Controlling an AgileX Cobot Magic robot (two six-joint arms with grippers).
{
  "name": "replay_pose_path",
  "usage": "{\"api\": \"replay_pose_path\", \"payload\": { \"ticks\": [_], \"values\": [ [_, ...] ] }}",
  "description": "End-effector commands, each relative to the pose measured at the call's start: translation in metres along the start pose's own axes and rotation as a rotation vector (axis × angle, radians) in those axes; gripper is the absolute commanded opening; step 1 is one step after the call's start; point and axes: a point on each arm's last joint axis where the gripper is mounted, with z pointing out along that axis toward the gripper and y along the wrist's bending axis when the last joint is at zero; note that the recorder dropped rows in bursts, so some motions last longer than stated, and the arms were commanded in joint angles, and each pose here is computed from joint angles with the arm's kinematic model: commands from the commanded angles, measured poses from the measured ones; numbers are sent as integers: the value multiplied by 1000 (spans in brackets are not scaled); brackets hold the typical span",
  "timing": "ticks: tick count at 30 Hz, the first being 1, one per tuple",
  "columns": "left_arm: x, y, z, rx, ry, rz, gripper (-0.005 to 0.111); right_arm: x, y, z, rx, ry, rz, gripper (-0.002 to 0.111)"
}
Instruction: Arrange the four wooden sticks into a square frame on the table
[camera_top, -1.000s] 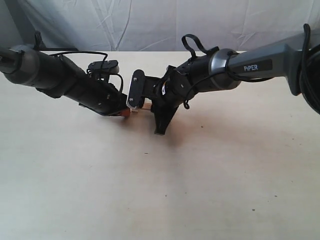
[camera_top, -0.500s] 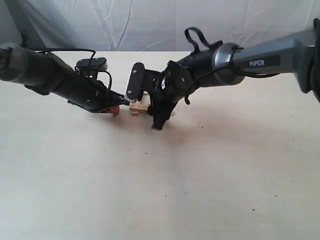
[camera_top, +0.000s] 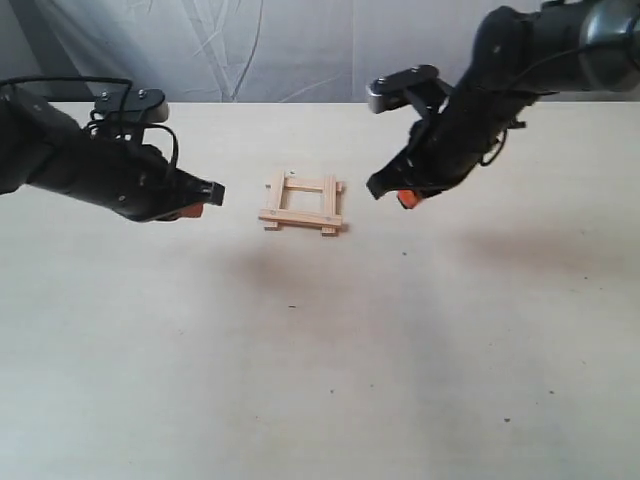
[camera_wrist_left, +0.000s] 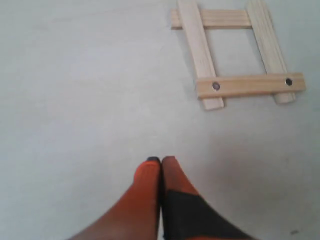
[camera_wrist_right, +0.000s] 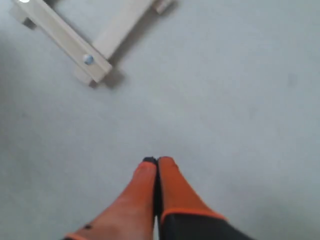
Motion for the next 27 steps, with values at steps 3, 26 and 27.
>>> {"api": "replay_pose_path", "payload": {
  "ticks": [3, 26, 27],
  "values": [
    [27, -8, -60, -15, -96, -8, 0, 68, -31, -29, 65, -47, 245, 0],
    [135, -28, -255, -51, -641, 17, 0, 244, 48, -172, 247, -751, 283, 0],
    [138, -29, -258, -49, -653, 22, 0, 248, 50, -174, 244, -773, 283, 0]
  ]
}}
